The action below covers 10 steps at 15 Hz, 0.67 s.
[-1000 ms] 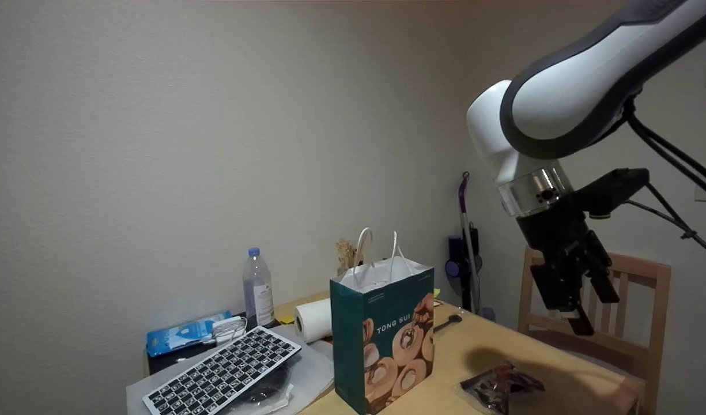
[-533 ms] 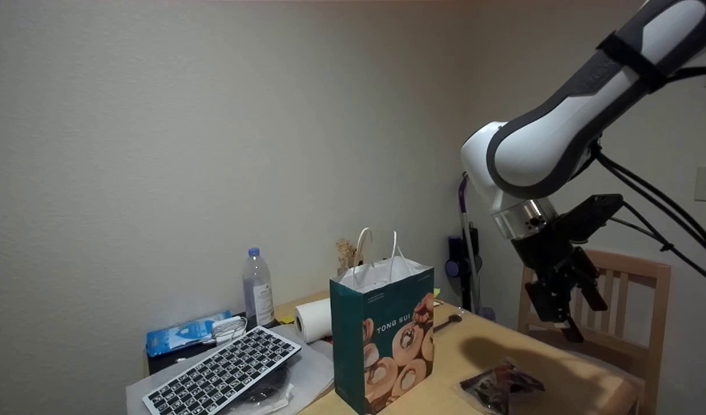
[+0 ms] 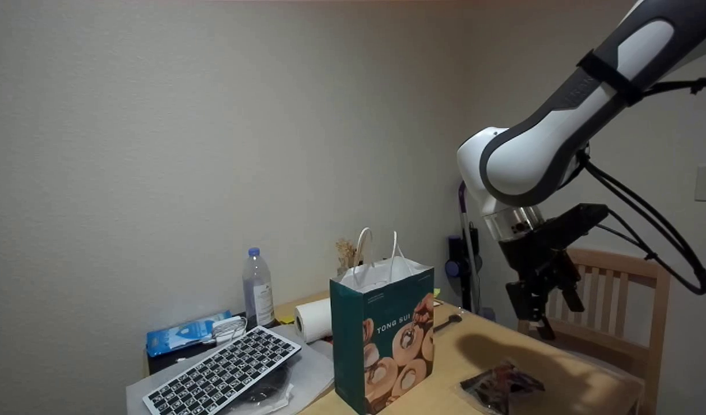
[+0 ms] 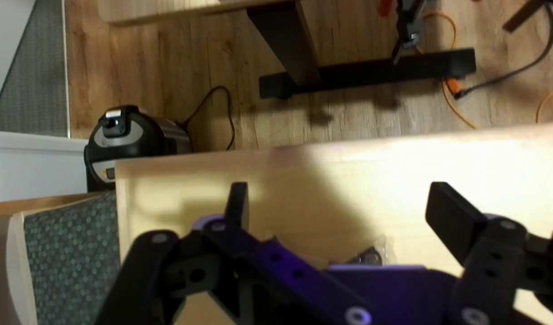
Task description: Pick up the sachet from the table and put it in the bag.
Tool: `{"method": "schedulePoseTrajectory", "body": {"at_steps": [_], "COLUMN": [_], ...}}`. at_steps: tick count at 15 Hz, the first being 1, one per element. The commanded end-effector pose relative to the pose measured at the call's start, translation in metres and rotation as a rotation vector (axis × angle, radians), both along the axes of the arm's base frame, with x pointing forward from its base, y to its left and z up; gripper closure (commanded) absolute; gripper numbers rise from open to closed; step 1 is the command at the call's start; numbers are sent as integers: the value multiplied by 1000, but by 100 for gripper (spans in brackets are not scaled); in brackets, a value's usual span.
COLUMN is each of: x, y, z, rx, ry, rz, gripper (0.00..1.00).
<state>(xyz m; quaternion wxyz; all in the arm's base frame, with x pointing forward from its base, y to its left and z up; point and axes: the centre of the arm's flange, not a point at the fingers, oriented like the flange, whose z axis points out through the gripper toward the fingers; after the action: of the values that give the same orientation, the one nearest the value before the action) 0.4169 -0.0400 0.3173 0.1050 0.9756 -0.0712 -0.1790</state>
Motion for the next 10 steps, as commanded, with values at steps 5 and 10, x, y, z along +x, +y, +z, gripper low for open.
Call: {"method": "schedulePoseTrajectory", "body": {"at_steps": [5,10], "x": [29,31], "y": [-11,-19], "z": [1,2], "rx": [-6,-10], "ry": [-275,-315], "rz": [-117,-165], "gripper": [0,0]}}
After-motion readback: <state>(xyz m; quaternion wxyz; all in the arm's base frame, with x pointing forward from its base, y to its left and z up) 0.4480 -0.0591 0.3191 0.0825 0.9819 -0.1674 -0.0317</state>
